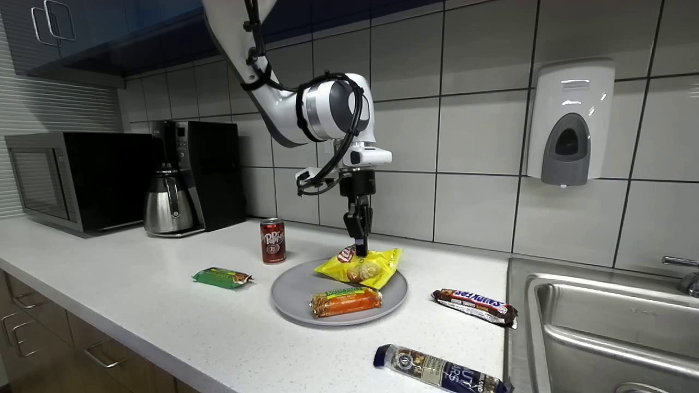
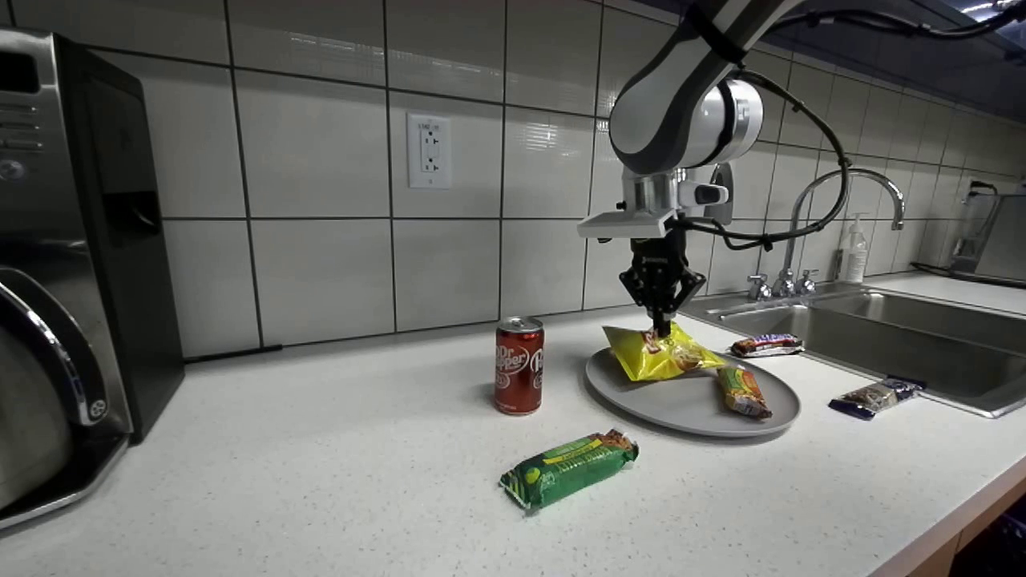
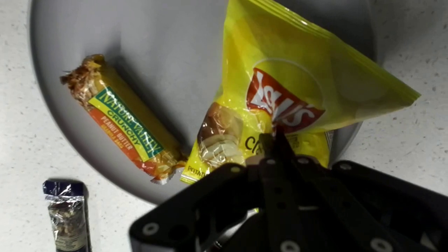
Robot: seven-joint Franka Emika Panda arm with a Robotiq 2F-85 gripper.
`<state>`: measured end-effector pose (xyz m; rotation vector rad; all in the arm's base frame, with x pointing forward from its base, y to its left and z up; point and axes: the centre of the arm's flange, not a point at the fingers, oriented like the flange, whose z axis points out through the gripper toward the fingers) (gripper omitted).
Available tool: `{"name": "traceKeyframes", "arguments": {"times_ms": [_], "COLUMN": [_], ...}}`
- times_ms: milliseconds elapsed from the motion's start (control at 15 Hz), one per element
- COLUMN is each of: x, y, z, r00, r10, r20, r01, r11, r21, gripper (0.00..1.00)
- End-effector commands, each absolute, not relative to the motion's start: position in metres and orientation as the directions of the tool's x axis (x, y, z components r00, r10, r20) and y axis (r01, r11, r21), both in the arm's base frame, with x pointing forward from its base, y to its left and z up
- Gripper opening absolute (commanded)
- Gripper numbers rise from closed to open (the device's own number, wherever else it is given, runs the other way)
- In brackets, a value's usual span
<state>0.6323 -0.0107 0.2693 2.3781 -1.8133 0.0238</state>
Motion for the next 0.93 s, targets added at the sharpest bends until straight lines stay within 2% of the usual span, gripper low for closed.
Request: {"name": "traceKeyframes", "arguments": {"times_ms": [0, 867], "x": [0.63, 0.622], "y": [-0.012, 0.021], "z": [0.274, 0.324], "r00": [0.25, 0.299], "r10": [-0.961, -0.946], "r20": [0.118, 0.122], "r01": [-0.966, -0.954], "r11": [-0.24, -0.297], "r21": [0.094, 0.036], "gripper": [0.0, 0.0]}}
